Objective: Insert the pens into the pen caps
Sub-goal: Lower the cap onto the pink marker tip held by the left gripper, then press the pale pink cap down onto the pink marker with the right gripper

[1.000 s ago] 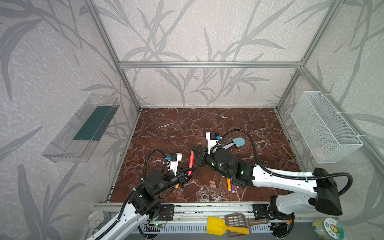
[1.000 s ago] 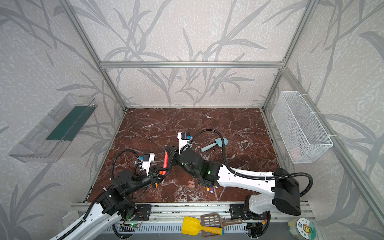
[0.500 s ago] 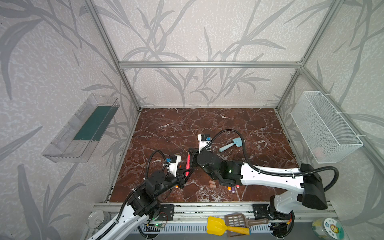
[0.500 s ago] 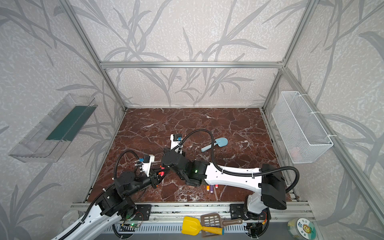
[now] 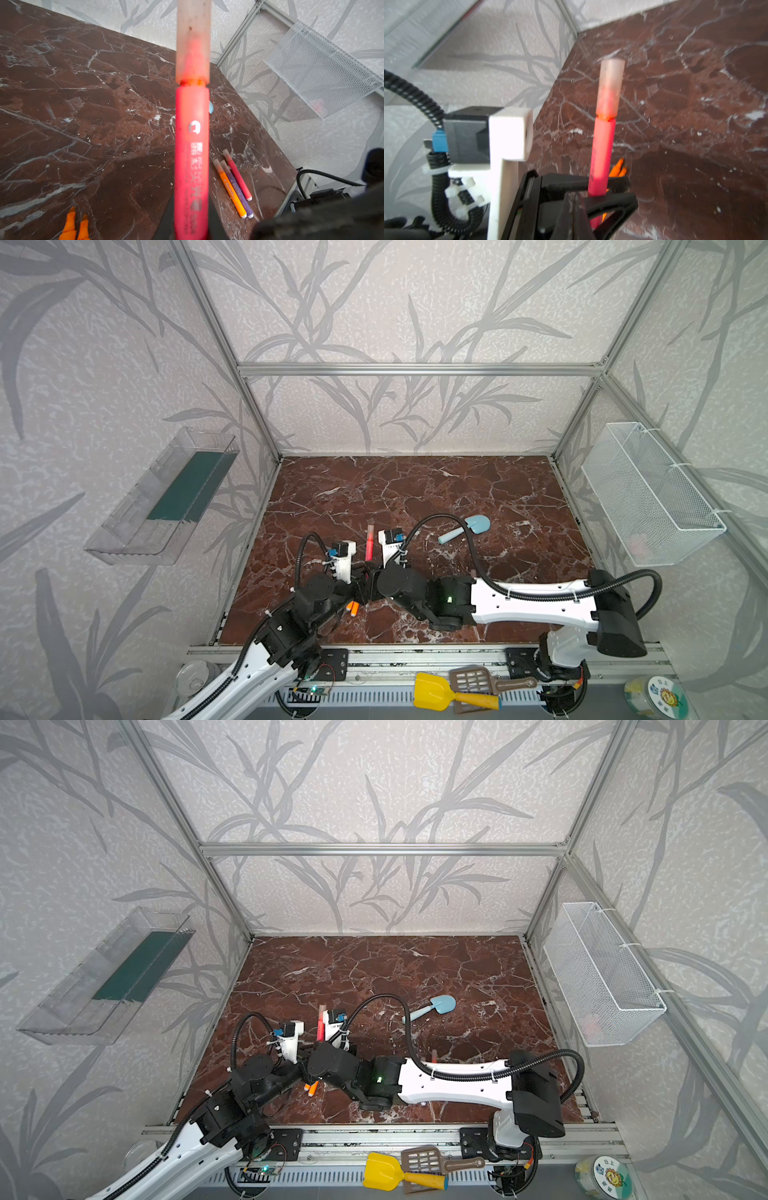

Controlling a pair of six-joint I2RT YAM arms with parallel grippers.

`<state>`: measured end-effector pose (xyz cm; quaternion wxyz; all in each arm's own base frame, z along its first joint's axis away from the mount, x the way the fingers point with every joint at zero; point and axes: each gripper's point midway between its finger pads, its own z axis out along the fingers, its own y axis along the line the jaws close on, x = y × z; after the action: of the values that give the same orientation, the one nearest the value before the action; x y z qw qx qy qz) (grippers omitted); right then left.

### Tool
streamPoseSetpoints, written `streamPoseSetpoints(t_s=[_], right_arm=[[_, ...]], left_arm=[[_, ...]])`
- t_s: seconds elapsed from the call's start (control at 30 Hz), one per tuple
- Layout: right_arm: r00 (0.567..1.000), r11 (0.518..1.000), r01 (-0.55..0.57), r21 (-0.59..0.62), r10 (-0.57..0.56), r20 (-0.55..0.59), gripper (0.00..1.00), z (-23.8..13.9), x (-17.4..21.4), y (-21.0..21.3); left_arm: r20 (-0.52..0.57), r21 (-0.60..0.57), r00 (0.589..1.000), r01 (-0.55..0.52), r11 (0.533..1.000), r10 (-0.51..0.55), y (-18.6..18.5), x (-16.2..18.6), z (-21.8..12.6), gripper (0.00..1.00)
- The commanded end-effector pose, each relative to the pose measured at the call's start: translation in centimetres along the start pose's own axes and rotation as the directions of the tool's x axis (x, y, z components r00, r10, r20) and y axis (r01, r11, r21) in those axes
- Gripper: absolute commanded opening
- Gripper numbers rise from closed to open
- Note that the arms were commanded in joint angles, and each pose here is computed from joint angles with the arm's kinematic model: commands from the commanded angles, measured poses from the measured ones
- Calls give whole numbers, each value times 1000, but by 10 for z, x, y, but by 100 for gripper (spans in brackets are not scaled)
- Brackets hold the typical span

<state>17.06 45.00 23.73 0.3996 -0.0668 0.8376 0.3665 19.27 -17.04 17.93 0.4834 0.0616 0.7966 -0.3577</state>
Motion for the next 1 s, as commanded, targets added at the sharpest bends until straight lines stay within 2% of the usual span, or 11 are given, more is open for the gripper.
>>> streamPoseSetpoints(t_s=[0.0,0.2,0.33,0.43,0.5,0.57,0.63,0.77,0.8,0.97], right_arm=[[1000,1000,3,-31,-2,21,0,-6,-8,1],[996,999,41,-29,-39,80,1,-28,-29,-3],[982,997,72,-32,-65,175,22,-55,-56,-12],[973,992,99,-73,-82,214,38,-67,-75,-13],[975,987,96,-128,-67,212,44,-65,-85,-13],[982,977,65,-202,-26,190,44,-59,-94,-14],[981,963,69,-260,-19,191,48,-55,-101,-9],[977,950,96,-299,-31,213,56,-53,-109,3],[973,948,125,-292,-60,222,56,-51,-109,4],[973,938,137,-320,-65,223,57,-46,-114,16]], left_arm=[[87,23,996,-9,1000,7,-12,-27,-6,0],[88,35,996,-9,999,6,-13,-25,-4,0],[68,99,998,-24,995,17,-25,-23,-5,0],[51,227,998,-41,973,30,-48,-20,-9,0],[44,304,998,-45,952,33,-61,-19,-13,0],[37,357,999,-48,933,37,-70,-17,-17,0],[33,396,999,-51,917,41,-77,-15,-20,0],[35,418,998,-58,907,48,-80,-14,-23,0],[34,421,998,-59,905,49,-81,-14,-24,0],[27,422,998,-65,904,59,-82,-14,-23,0]])
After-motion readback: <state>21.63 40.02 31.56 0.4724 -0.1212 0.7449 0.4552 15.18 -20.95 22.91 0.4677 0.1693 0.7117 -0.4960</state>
